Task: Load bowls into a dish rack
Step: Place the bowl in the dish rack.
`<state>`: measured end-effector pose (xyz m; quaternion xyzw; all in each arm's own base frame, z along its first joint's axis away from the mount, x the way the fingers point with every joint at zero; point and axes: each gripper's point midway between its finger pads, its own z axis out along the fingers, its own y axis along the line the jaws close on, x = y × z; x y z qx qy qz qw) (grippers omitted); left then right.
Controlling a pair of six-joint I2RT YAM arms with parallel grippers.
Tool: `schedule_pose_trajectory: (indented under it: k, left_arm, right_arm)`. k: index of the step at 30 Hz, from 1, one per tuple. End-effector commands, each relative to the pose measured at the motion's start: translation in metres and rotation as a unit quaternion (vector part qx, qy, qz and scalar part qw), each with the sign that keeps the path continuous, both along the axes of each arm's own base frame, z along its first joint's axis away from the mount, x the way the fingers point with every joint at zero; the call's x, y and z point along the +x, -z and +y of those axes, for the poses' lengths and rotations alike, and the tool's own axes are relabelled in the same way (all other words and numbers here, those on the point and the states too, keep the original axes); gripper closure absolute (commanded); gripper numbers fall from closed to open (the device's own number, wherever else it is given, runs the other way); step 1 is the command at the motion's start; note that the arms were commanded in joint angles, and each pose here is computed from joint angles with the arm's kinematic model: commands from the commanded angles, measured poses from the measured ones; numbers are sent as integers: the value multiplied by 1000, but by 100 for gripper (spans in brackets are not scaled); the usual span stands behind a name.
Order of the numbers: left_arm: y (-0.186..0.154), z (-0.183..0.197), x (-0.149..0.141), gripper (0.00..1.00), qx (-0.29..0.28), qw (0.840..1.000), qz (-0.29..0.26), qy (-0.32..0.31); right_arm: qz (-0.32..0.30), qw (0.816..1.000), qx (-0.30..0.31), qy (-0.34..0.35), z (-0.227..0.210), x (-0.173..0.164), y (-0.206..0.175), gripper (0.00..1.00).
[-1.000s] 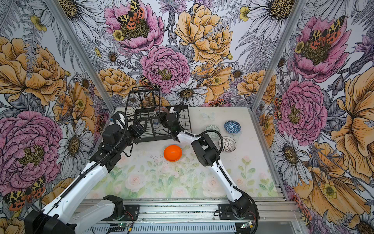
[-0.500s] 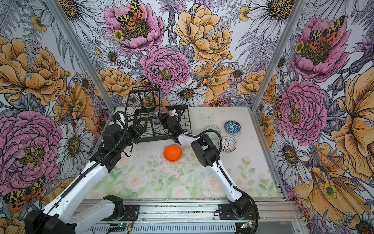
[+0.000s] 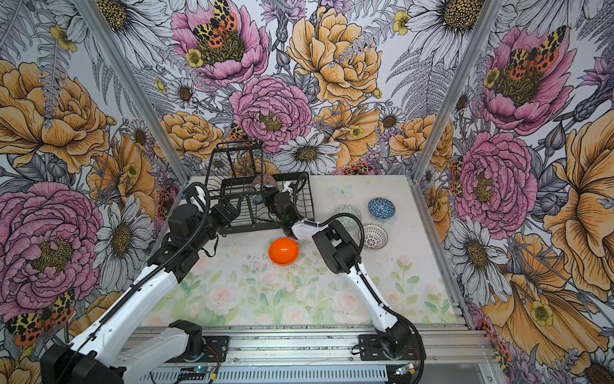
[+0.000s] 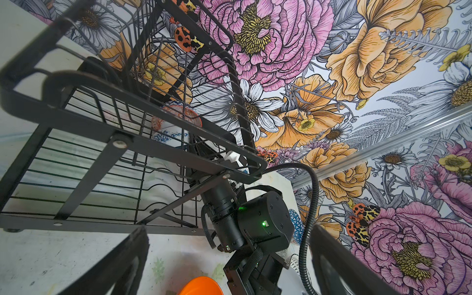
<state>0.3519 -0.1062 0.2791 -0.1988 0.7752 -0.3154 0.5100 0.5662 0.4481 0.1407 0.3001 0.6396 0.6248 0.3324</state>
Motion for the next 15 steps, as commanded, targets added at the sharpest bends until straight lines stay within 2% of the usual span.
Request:
schedule_pose_trajectory:
  k: [1, 15]
  left_arm:
    - [-1, -4, 0, 1, -7, 1000, -2, 7]
    - [-2, -4, -1, 1, -7, 1000, -4, 7]
  right_arm:
    - [26, 1000, -10, 0, 3, -7, 4, 97]
    - [68, 998, -11, 15, 1, -11, 23, 92]
